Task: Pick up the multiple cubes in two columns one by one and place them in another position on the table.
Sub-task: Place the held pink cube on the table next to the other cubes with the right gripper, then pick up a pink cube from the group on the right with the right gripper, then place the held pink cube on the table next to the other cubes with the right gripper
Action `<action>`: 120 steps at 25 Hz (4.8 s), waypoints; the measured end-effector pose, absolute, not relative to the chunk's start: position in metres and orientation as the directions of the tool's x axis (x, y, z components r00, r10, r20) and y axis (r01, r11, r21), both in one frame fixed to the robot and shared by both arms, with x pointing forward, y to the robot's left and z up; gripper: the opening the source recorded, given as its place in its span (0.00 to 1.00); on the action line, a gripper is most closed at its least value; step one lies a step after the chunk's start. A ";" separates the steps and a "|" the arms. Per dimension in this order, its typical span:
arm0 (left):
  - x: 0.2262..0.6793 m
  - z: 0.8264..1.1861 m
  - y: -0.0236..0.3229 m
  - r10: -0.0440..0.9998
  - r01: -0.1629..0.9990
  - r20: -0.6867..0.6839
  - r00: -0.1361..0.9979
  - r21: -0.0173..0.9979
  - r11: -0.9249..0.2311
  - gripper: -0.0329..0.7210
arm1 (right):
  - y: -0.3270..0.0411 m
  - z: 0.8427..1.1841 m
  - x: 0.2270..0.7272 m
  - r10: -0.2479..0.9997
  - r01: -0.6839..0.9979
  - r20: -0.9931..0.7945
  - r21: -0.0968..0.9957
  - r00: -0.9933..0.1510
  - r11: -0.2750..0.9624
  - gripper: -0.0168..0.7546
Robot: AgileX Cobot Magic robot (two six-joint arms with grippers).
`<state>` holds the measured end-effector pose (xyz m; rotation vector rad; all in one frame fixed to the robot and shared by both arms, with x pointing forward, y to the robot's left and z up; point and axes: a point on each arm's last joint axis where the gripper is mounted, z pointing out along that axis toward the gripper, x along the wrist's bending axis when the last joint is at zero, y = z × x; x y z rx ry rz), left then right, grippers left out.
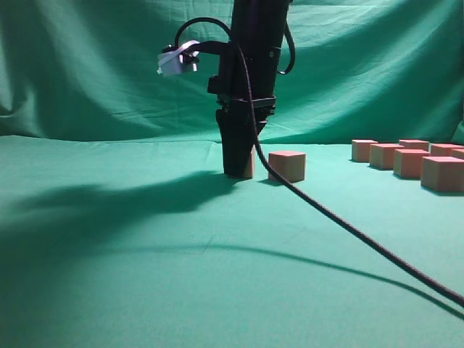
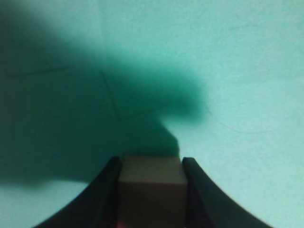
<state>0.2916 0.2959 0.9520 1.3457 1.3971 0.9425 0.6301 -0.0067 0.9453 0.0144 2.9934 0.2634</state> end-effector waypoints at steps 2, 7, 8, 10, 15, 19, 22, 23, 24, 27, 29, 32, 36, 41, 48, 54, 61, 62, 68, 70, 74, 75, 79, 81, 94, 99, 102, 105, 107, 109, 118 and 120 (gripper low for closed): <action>0.292 0.952 0.296 0.992 0.264 -0.116 0.052 0.960 0.099 0.04 | -0.007 0.945 0.630 0.039 0.015 -0.134 0.173 -0.990 0.985 0.36; 0.292 0.952 0.296 0.992 0.264 -0.116 0.052 0.960 0.099 0.04 | -0.009 0.961 0.632 0.122 0.091 -0.160 0.189 -0.980 0.978 0.69; 0.292 0.952 0.296 0.992 0.264 -0.116 0.052 0.960 0.099 0.04 | -0.008 0.969 0.632 0.150 0.115 -0.167 0.200 -0.974 0.973 0.73; 0.292 0.952 0.296 0.992 0.264 -0.116 0.052 0.960 0.099 0.04 | -0.009 0.989 0.632 0.179 0.139 -0.178 0.219 -0.968 0.966 0.74; 0.292 0.952 0.296 0.992 0.264 -0.116 0.052 0.960 0.099 0.04 | -0.018 1.041 0.620 0.271 0.216 -0.189 0.267 -0.944 0.939 0.74; 0.292 0.952 0.296 0.992 0.264 -0.116 0.052 0.960 0.099 0.04 | -0.033 1.093 0.607 0.415 0.323 -0.235 0.348 -0.879 0.880 0.66; 0.292 0.952 0.296 0.992 0.264 -0.116 0.052 0.960 0.099 0.04 | -0.056 1.130 0.595 0.598 0.469 -0.303 0.403 -0.742 0.786 0.66; 0.292 0.952 0.296 0.992 0.264 -0.116 0.052 0.960 0.099 0.04 | -0.068 1.140 0.591 0.658 0.521 -0.322 0.420 -0.681 0.743 0.66; 0.292 0.952 0.296 0.992 0.264 -0.116 0.052 0.960 0.099 0.04 | -0.079 1.149 0.585 0.702 0.556 -0.325 0.440 -0.634 0.705 0.66; 0.292 0.952 0.296 0.992 0.264 -0.116 0.052 0.960 0.099 0.04 | -0.117 1.154 0.570 0.825 0.688 -0.252 0.459 -0.506 0.562 0.66; 0.292 0.952 0.296 0.992 0.264 -0.116 0.052 0.960 0.099 0.04 | -0.145 1.141 0.561 0.881 0.778 -0.167 0.416 -0.443 0.471 0.66; 0.292 0.952 0.296 0.992 0.264 -0.116 0.052 0.960 0.099 0.04 | -0.180 1.109 0.548 0.936 0.888 -0.034 0.304 -0.350 0.344 0.66; 0.292 0.952 0.296 0.992 0.264 -0.116 0.052 0.960 0.099 0.04 | -0.207 1.054 0.536 0.967 0.964 0.058 0.118 -0.247 0.239 0.66; 0.292 0.952 0.296 0.992 0.264 -0.116 0.052 0.960 0.099 0.04 | -0.209 1.010 0.531 0.973 0.966 0.096 0.177 -0.210 0.191 0.66; 0.292 0.952 0.296 0.992 0.264 -0.116 0.052 0.960 0.099 0.04 | -0.210 0.986 0.546 0.973 0.937 0.040 0.280 -0.228 0.208 0.66; 0.292 0.952 0.296 0.992 0.264 -0.116 0.052 0.960 0.099 0.04 | -0.208 0.959 0.559 0.972 0.937 0.022 0.273 -0.232 0.218 0.66; 0.292 0.952 0.296 0.992 0.264 -0.116 0.052 0.960 0.099 0.04 | -0.206 0.941 0.570 0.971 0.927 0.014 0.301 -0.238 0.223 0.58; 0.292 0.952 0.296 0.992 0.264 -0.116 0.052 0.960 0.099 0.04 | -0.206 0.941 0.571 0.971 0.926 0.014 0.305 -0.238 0.222 0.49; 0.292 0.952 0.296 0.992 0.264 -0.116 0.052 0.960 0.099 0.04 | -0.205 0.942 0.572 0.971 0.931 0.014 0.287 -0.238 0.224 0.36; 0.292 0.952 0.296 0.992 0.264 -0.116 0.052 0.960 0.099 0.04 | -0.203 0.951 0.575 0.973 0.944 0.025 0.250 -0.230 0.216 0.36; 0.292 0.952 0.296 0.992 0.264 -0.116 0.052 0.960 0.099 0.04 | -0.185 0.989 0.584 0.959 0.943 0.054 0.209 -0.277 0.261 0.36; 0.292 0.952 0.296 0.992 0.264 -0.116 0.052 0.960 0.099 0.04 | -0.174 1.002 0.586 0.951 0.933 0.060 0.224 -0.302 0.282 0.36; 0.292 0.952 0.296 0.992 0.264 -0.116 0.052 0.960 0.099 0.04 | -0.118 1.051 0.582 0.911 0.876 0.092 0.328 -0.401 0.353 0.36; 0.292 0.952 0.296 0.992 0.264 -0.116 0.052 0.960 0.099 0.04 | -0.087 1.066 0.577 0.898 0.858 0.115 0.369 -0.424 0.358 0.36; 0.292 0.952 0.296 0.992 0.264 -0.116 0.052 0.960 0.099 0.04 | 0.042 0.997 0.597 0.880 0.861 0.127 0.310 -0.458 0.404 0.36; 0.292 0.952 0.296 0.992 0.264 -0.116 0.052 0.960 0.099 0.04 | 0.045 0.975 0.606 0.904 0.876 0.070 0.291 -0.422 0.386 0.36; 0.292 0.952 0.296 0.992 0.264 -0.116 0.052 0.960 0.099 0.04 | 0.042 0.972 0.608 0.921 0.884 0.038 0.297 -0.388 0.360 0.36; 0.292 0.952 0.296 0.992 0.264 -0.116 0.052 0.960 0.099 0.04 | 0.041 0.972 0.609 0.923 0.883 0.027 0.302 -0.385 0.360 0.36; 0.292 0.952 0.296 0.992 0.264 -0.116 0.052 0.960 0.099 0.04 | 0.041 0.972 0.609 0.927 0.888 0.031 0.301 -0.373 0.347 0.36; 0.292 0.952 0.296 0.992 0.264 -0.116 0.052 0.960 0.099 0.04 | 0.041 0.972 0.609 0.932 0.892 0.031 0.303 -0.360 0.335 0.36; 0.292 0.952 0.296 0.992 0.264 -0.116 0.052 0.960 0.099 0.04 | 0.041 0.964 0.611 0.939 0.900 0.023 0.293 -0.344 0.323 0.36; 0.292 0.952 0.296 0.992 0.264 -0.116 0.052 0.960 0.099 0.04 | 0.042 0.957 0.611 0.940 0.904 0.022 0.280 -0.341 0.322 0.36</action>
